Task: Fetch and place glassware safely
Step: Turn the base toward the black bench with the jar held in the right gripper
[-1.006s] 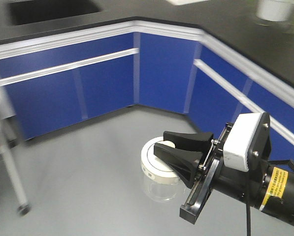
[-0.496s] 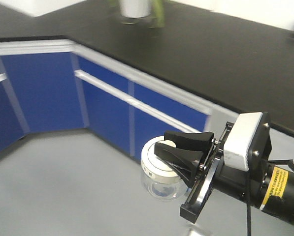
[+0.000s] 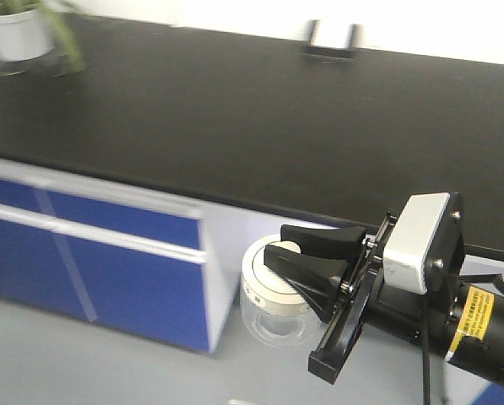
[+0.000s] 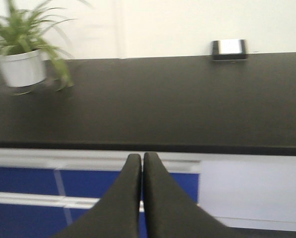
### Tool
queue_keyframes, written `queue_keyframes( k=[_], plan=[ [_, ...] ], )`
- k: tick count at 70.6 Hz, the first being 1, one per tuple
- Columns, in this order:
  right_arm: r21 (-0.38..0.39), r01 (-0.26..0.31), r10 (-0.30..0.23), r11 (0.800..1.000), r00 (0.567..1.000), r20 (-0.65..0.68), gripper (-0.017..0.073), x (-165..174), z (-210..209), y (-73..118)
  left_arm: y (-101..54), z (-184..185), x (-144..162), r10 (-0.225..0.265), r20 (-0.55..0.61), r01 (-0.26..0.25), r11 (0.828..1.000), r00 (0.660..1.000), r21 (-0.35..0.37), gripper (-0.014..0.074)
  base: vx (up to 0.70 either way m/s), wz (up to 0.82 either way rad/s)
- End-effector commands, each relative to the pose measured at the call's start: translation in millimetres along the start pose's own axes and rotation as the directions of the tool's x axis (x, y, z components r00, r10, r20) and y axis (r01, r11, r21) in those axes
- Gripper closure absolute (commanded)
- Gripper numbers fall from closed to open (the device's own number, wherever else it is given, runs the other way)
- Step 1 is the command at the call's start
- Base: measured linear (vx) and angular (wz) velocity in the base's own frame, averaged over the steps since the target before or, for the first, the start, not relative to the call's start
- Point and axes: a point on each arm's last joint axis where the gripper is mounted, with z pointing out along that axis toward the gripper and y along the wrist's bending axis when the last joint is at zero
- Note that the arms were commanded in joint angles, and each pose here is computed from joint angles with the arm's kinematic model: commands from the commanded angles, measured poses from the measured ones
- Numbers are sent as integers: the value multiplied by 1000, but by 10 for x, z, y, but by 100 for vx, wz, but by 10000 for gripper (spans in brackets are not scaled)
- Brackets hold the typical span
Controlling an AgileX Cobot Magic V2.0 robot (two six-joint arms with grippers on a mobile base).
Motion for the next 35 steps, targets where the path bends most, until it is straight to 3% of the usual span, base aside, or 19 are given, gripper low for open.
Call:
queue_keyframes(
  k=[1,35],
  plan=[
    [-30,10,-6,1000,991,130,560,-225,-8,21,-4,-10,-158,-14,100,14,1000,995,8,601,18,-68],
    [-30,10,-6,1000,991,130,560,-225,-8,21,-4,-10,-158,-14,100,14,1000,995,8,601,17,-59]
  ],
)
